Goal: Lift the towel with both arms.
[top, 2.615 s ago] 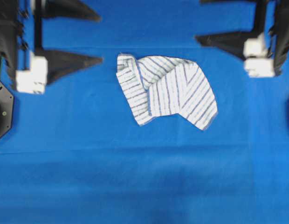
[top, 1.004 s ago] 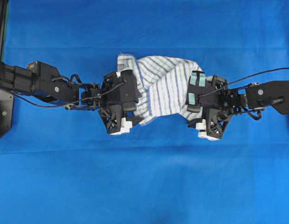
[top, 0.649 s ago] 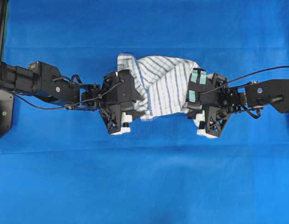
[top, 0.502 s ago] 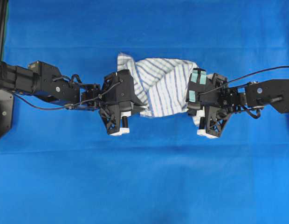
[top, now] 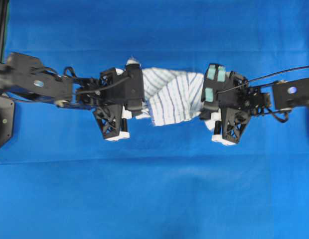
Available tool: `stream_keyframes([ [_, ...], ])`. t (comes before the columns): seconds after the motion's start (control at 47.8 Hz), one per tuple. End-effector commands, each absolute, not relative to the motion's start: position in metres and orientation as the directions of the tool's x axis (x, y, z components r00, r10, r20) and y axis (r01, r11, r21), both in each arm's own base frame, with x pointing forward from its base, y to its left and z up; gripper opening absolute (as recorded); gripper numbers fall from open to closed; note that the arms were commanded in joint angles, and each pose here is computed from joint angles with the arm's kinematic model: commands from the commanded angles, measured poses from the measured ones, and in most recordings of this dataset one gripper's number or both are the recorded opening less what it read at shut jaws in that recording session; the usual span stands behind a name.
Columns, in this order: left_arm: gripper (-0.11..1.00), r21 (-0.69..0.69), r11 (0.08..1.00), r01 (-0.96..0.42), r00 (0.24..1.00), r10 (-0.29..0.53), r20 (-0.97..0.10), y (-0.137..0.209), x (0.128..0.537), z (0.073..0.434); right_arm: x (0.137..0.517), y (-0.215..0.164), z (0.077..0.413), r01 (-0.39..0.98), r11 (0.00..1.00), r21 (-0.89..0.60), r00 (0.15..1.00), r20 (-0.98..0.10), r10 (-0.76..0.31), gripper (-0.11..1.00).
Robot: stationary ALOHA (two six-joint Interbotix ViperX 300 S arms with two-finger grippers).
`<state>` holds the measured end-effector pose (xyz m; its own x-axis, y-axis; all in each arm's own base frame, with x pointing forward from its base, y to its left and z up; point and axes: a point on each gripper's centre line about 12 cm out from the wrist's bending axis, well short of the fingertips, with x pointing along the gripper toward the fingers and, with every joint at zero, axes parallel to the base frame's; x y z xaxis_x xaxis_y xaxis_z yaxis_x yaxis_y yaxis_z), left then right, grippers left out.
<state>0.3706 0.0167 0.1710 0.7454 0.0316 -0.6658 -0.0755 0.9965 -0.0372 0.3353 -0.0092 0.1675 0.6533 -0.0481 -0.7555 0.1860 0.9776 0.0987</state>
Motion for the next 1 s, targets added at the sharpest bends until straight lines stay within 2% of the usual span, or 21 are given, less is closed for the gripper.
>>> stream_keyframes([
  [0.0, 0.04, -0.039, 0.997, -0.072, 0.799, 0.034, -0.601, 0.017, 0.370, 0.213, 0.340, -0.010, 0.211, 0.178, 0.979, 0.104, 0.718, -0.694, -0.057, 0.03],
  [0.335, 0.04, -0.045, 0.996, -0.080, 0.859, 0.046, -0.510, 0.021, 0.344, 0.318, 0.333, -0.022, 0.328, 0.206, 0.976, 0.068, 0.796, -0.592, -0.127, 0.03],
  [0.523, 0.04, -0.046, 0.996, -0.080, 0.886, 0.050, -0.460, 0.022, 0.327, 0.364, 0.326, -0.028, 0.384, 0.215, 0.976, 0.028, 0.834, -0.525, -0.169, 0.03],
  [0.774, 0.04, -0.041, 0.995, -0.093, 0.916, 0.069, -0.395, 0.026, 0.302, 0.421, 0.318, -0.033, 0.442, 0.226, 0.974, 0.002, 0.871, -0.449, -0.201, 0.03],
  [0.983, 0.04, -0.038, 0.992, -0.120, 0.938, 0.101, -0.331, 0.033, 0.285, 0.454, 0.314, -0.036, 0.465, 0.230, 0.973, -0.012, 0.885, -0.414, -0.215, 0.03],
])
